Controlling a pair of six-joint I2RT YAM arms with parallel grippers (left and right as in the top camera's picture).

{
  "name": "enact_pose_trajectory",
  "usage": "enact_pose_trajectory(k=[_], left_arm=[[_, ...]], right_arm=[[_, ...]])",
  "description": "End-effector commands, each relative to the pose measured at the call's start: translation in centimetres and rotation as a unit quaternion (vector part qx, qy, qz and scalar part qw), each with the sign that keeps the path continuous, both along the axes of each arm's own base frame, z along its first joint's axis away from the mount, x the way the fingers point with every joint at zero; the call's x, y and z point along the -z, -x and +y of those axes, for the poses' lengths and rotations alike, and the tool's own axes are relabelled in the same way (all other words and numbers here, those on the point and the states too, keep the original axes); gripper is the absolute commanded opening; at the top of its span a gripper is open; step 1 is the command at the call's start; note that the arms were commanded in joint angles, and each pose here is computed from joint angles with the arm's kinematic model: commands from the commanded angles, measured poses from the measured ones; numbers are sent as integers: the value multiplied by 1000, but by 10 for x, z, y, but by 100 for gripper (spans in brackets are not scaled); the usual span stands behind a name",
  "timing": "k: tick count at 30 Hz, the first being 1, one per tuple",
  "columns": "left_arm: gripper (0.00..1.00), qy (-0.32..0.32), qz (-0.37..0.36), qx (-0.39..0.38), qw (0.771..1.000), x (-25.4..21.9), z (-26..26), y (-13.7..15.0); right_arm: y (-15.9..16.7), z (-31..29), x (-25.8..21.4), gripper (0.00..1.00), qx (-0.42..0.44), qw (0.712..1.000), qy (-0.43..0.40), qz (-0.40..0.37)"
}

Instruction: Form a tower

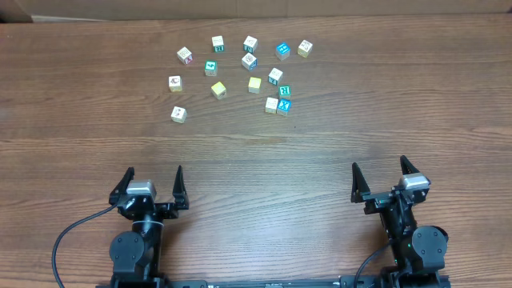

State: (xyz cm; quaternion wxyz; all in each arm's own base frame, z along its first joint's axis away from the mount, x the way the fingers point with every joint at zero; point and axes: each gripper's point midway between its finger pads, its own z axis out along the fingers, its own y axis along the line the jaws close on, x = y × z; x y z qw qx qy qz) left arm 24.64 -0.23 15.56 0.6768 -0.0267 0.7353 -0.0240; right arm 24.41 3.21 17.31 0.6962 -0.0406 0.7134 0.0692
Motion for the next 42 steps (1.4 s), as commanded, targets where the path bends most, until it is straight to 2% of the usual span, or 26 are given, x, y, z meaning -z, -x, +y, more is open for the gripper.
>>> enact_pose_trajectory(k=[1,35,39,42], left_arm=[[100,-5,-4,3,1000,-1,-1,0],[100,-5,-4,1,1000,-1,0,0],[100,-20,-16,-53,998,-7,19,1],[100,-17,-46,-36,998,-22,12,0]], right_arm=[[0,0,3,100,2,1000,1,0],[0,0,3,100,2,1000,1,0],[0,0,3,100,2,1000,1,0],[0,0,3,100,2,1000,1,0]])
